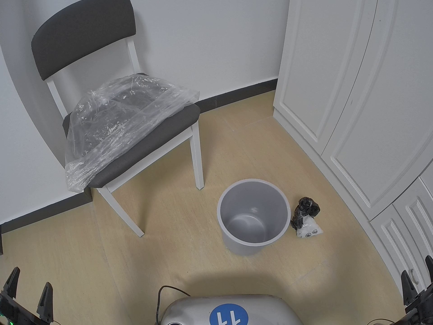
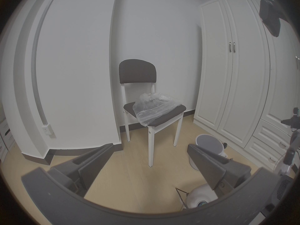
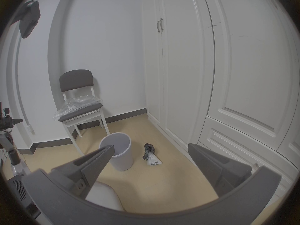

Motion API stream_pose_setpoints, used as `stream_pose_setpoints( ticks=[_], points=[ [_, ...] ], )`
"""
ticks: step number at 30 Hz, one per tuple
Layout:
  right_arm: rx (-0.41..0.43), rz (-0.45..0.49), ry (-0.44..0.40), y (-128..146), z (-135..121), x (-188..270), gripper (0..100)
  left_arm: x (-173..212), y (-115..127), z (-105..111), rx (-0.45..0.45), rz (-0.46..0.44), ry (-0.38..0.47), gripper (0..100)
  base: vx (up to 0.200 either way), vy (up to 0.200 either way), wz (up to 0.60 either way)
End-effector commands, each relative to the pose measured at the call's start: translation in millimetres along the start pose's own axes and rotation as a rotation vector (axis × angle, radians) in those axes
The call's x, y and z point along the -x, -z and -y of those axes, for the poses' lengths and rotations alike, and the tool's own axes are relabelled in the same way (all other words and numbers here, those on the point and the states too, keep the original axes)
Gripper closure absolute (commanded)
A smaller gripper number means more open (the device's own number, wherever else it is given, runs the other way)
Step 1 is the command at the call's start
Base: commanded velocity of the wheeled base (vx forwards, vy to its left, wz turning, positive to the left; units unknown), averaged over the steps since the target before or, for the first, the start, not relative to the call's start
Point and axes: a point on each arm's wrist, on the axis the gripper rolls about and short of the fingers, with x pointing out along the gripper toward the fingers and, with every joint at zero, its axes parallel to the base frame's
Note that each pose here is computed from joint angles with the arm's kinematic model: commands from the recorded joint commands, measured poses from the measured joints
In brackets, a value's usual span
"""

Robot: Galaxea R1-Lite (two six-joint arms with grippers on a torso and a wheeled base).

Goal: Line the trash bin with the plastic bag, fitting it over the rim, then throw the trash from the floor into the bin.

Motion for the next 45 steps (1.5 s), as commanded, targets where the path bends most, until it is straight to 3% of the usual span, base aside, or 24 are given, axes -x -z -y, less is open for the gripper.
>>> stream_pose_setpoints(
  ticks=[1, 36, 45],
  points=[
    [-0.002, 0.001, 0.0, 4.8, 0.1, 0.1, 0, -0.1, 5.2, -0.2, 0.0, -0.001, -0.003, 0, 0.0, 0.0, 0.0],
    [-0.008, 0.001, 0.011, 4.8, 0.4, 0.1, 0, -0.1, 5.2, -0.3, 0.008, -0.001, -0.003, 0, 0.0, 0.0, 0.0],
    [0.0, -0.001, 0.012, 4.9, 0.3, 0.1, 0, 0.0, 5.4, 1.0, -0.073, -0.003, 0.048, 0, 0.0, 0.0, 0.0]
  ],
)
